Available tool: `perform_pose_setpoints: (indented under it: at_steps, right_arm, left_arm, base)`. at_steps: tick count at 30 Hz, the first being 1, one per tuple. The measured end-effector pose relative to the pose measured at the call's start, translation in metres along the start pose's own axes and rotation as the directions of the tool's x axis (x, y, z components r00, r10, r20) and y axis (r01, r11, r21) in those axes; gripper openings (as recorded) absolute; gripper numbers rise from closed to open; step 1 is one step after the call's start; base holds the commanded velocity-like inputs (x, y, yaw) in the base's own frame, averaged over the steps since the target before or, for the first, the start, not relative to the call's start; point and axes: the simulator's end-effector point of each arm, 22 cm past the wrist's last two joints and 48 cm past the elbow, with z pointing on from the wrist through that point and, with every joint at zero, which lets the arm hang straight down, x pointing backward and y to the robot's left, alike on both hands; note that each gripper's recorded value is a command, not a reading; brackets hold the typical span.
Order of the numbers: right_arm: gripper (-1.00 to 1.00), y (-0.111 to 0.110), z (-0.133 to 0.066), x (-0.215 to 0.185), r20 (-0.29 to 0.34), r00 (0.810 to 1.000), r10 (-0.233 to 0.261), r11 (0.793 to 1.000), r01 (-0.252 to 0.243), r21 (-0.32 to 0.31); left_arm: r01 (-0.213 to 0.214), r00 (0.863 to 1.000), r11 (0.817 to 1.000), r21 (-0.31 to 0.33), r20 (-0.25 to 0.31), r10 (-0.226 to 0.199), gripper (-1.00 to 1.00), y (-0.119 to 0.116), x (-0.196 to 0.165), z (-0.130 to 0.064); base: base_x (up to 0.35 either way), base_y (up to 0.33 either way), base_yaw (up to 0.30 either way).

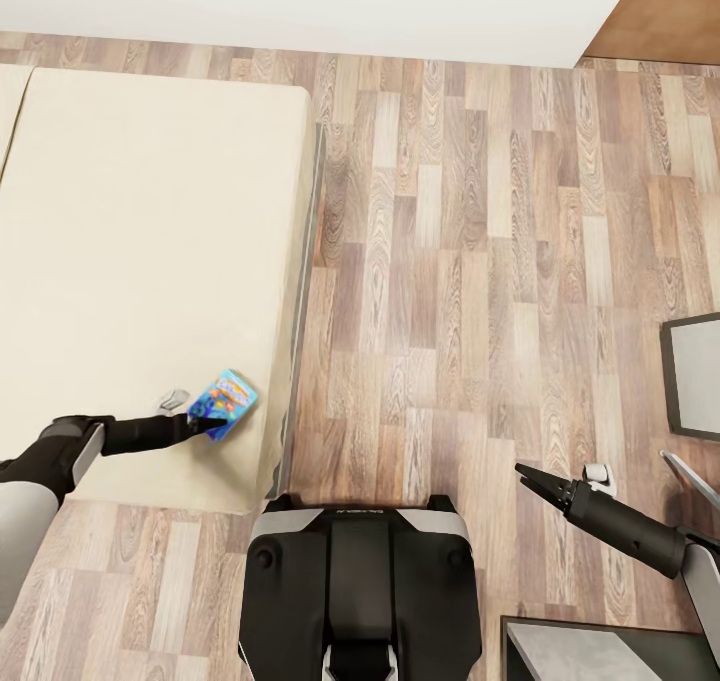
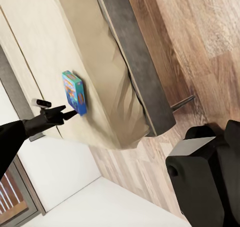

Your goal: Put all the toys in the child's room - the three board games (two on the bed and one on the table), the two jigsaw puzzles on the table, and the tennis ball on the table - inside the toy box on the table in the child's room.

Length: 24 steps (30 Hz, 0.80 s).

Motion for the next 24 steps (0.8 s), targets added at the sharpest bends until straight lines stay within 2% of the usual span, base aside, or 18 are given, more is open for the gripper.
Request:
perform_pose_setpoints:
  at_steps: [24]
  right_arm:
    - [1.00,-0.0001,0.0000,0.0001,0.000,1.000,0.000,1.000,0.000,0.000]
  left_arm:
    - [0.001,1.000,1.000,0.014,-0.003,-0.001,1.00,-0.0051,0.0007,0.0037]
  base:
    - [0.000,0.000,0.000]
